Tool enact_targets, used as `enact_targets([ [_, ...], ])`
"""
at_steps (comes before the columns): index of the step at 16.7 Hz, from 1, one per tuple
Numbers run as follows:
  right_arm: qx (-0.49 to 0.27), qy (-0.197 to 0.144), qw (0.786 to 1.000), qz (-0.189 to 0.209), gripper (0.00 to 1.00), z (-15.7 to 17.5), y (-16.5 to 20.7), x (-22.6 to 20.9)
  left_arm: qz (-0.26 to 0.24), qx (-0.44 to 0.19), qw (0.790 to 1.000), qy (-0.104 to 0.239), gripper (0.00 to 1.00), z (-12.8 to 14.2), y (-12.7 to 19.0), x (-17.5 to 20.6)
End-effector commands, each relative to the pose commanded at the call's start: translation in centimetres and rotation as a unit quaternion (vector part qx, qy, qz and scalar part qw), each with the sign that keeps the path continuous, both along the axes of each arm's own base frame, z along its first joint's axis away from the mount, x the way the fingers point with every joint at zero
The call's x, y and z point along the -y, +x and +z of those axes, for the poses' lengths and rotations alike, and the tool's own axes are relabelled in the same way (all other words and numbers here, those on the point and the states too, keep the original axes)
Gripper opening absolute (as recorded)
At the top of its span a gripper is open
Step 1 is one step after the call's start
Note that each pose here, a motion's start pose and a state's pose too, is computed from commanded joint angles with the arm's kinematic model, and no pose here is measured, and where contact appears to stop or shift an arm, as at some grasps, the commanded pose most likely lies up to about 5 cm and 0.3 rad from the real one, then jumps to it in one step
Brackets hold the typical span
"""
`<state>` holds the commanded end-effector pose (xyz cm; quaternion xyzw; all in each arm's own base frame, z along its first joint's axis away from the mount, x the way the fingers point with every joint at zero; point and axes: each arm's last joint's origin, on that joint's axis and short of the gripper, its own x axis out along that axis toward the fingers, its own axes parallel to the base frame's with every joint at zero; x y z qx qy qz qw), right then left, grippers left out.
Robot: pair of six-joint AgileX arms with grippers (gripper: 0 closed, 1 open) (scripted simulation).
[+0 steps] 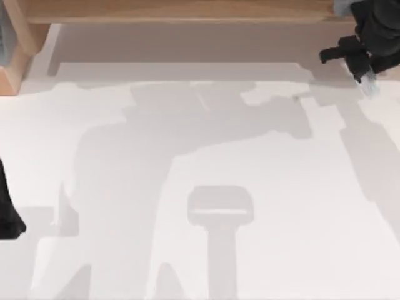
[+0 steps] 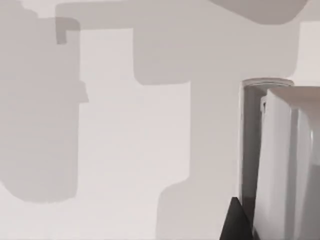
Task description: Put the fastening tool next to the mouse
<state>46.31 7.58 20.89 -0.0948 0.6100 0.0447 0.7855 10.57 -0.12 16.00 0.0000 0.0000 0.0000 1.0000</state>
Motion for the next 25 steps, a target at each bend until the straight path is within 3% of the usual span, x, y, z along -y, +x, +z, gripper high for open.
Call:
enact_targets([
  [5, -0.038, 0.013, 0.999, -0.024, 0.00, -3.2, -5.8, 18.9, 0.000, 0.000, 1.000, 0.000, 1.00, 0.0, 0.0, 0.0],
  [9, -0.011, 0.043, 0.997, -0.071, 0.00, -4.6, -12.8, 27.8, 0.000, 0.000, 1.000, 0.000, 1.00, 0.0, 0.0, 0.0],
  [13, 0.023, 0.057, 0.993, -0.096, 0.00, -4.8, -16.1, 30.7, 0.000, 0.000, 1.000, 0.000, 1.00, 0.0, 0.0, 0.0],
  [25, 0.035, 0.050, 0.994, -0.092, 0.00, -4.6, -15.8, 30.7, 0.000, 0.000, 1.000, 0.000, 1.00, 0.0, 0.0, 0.0],
])
